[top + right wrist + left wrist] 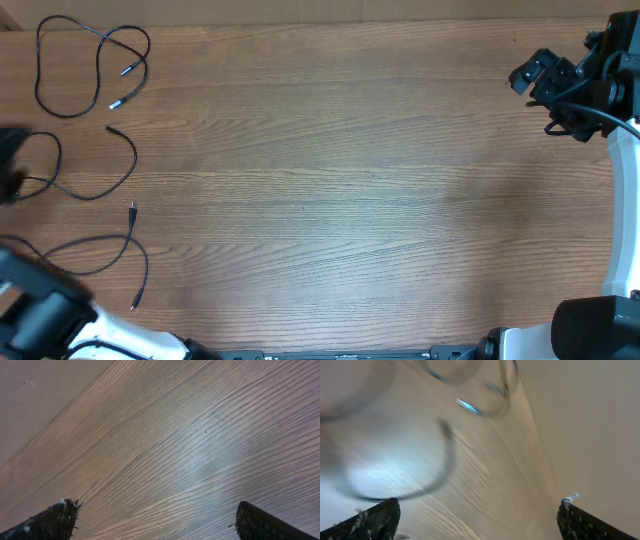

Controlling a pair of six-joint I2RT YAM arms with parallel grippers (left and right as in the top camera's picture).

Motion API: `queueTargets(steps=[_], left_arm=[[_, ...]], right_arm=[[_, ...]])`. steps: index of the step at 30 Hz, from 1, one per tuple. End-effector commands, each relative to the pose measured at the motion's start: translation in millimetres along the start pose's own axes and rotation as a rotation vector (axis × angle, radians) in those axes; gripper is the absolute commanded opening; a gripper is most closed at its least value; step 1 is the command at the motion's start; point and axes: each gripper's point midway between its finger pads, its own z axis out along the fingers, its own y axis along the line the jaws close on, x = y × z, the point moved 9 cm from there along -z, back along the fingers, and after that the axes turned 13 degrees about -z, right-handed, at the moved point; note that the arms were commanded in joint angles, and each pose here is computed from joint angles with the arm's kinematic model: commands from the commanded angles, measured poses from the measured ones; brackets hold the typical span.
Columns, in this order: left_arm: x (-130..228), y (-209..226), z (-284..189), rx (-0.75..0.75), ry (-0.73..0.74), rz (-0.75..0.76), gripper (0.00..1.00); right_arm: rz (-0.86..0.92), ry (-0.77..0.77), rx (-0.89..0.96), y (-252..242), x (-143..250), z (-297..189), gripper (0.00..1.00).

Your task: Untangle cables

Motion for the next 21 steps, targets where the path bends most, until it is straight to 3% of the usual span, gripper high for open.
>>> queueTargets(steps=[1,5,10,21], left_arm=[[52.9,-70.6,18.4,-0.089,0.008,0.241,1.0],[113.8,-102.7,67.2,-0.254,0.068,0.409,1.0],[165.7,-121.4,100.8,-0.406,0.06,0.576,1.0],[244.8,-136.4,120.4,-0.485,0.163,0.752,1.0]], right_arm=[[0.0,-0.019,-0.009,2.1,-3.4,-4.1,1.0],[0.0,-0.019,-0.009,2.1,-3.4,-4.1,1.0],[0.0,-0.015,-0.037,4.5,-3.2,-4.1,1.0],[-0.004,0.068,-0.385,31.6,4.4,-11.2,1.0]])
